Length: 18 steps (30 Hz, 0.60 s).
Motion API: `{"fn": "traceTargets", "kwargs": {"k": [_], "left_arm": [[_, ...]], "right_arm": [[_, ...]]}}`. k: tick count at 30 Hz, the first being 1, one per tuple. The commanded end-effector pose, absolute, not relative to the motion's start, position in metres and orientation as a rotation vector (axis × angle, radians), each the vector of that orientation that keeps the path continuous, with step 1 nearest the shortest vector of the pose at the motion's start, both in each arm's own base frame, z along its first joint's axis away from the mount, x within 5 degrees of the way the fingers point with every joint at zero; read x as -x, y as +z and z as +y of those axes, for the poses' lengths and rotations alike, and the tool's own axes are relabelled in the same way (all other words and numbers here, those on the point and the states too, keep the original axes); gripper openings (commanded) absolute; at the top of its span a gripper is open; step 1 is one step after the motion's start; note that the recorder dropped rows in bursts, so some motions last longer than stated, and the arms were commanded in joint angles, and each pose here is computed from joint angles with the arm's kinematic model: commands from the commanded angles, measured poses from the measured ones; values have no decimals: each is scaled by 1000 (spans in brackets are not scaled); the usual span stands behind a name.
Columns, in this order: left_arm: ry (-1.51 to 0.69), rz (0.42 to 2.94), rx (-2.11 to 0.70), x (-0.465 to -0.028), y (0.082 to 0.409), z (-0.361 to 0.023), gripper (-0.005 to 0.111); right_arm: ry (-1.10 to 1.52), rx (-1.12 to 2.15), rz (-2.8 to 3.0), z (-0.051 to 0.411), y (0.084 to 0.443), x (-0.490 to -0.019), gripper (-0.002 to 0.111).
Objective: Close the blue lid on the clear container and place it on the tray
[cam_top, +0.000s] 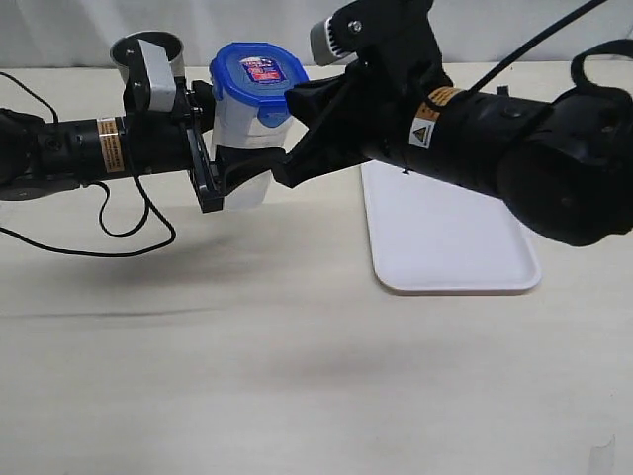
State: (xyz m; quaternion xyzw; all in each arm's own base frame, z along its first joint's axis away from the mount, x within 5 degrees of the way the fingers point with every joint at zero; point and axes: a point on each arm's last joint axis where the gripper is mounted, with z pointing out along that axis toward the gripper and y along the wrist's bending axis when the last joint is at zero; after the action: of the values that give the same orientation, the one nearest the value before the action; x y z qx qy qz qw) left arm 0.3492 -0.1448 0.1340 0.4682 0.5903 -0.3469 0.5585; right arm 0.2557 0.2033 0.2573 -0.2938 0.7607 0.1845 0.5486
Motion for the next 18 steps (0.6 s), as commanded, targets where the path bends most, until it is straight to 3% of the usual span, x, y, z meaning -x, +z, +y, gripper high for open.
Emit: {"fn": "traceTargets", "kwargs": {"k": [1,11,18], "left_arm": [[-825,1354,-1039,-353,144,-145,0],[-824,1355,-1031,-353,145,-145,0],[-824,1355,-1033,-353,144,-145,0]], "right_arm": [[436,688,1684,188,293,-236,4],[404,632,1252,119,339,-146,4],[440,513,1103,68,335,-84,4]]}}
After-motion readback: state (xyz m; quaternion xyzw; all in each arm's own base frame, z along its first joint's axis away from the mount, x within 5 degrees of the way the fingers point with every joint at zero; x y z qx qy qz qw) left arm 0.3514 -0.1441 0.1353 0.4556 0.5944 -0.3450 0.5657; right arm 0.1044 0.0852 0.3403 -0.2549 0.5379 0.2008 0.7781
